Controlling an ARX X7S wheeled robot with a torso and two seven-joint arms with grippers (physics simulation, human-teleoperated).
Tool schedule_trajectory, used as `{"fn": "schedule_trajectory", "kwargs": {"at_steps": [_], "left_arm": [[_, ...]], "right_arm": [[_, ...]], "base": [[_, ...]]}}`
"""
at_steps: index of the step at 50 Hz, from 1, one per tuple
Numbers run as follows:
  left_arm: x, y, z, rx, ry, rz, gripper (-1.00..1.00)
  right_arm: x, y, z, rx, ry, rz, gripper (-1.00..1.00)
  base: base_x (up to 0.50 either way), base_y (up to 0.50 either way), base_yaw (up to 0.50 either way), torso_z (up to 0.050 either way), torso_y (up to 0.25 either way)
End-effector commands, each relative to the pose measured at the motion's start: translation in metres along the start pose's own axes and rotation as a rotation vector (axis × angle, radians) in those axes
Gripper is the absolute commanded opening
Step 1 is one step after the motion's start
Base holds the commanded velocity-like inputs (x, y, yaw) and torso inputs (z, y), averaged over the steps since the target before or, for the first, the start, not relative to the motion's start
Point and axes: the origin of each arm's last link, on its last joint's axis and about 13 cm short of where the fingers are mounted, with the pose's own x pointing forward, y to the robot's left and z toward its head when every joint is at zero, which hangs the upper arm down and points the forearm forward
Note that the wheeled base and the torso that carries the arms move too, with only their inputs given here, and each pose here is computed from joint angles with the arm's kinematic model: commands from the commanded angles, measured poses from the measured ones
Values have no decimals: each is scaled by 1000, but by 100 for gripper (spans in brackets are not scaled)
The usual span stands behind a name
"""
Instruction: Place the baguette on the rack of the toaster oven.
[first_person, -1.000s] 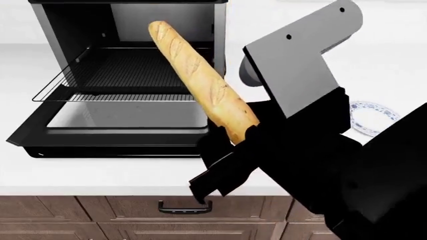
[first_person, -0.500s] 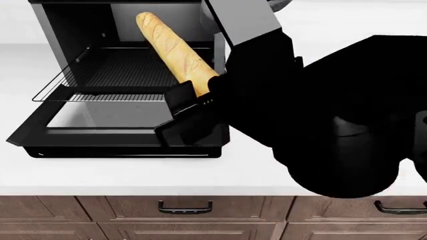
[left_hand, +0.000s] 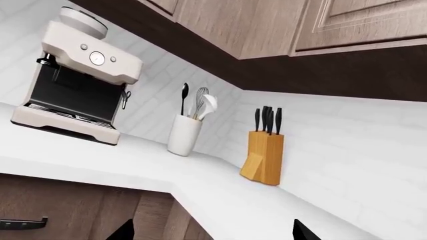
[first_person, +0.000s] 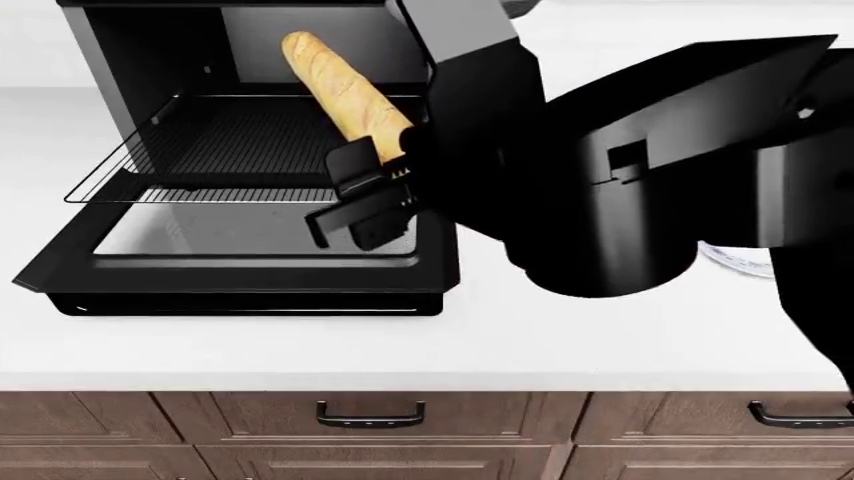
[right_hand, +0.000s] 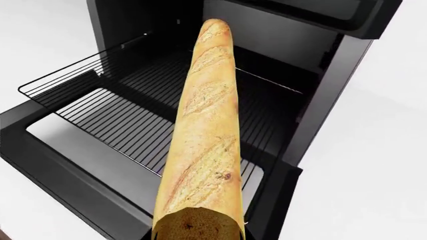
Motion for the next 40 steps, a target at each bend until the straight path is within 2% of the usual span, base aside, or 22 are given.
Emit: {"fn": "schedule_trajectory", "kwargs": {"at_steps": [1,38,39,40], "left_arm": [[0,0,0,1,-1,-1,100],[0,-2,-2,4,7,-5,100],[0,-2,-2,4,6,-5,100],[0,-2,-2,4,7,-5,100]], "right_arm": [[13,-6,3,4,-7,-8,-100],[37,-8,5,1,-28,8,-100],[37,-8,5,-5,-31,8,100],[37,-8,5,-7,-32,5,100]], "base": [[0,0,-3,0,0],[0,0,0,0,0],[0,0,0,0,0],[0,0,0,0,0]]}}
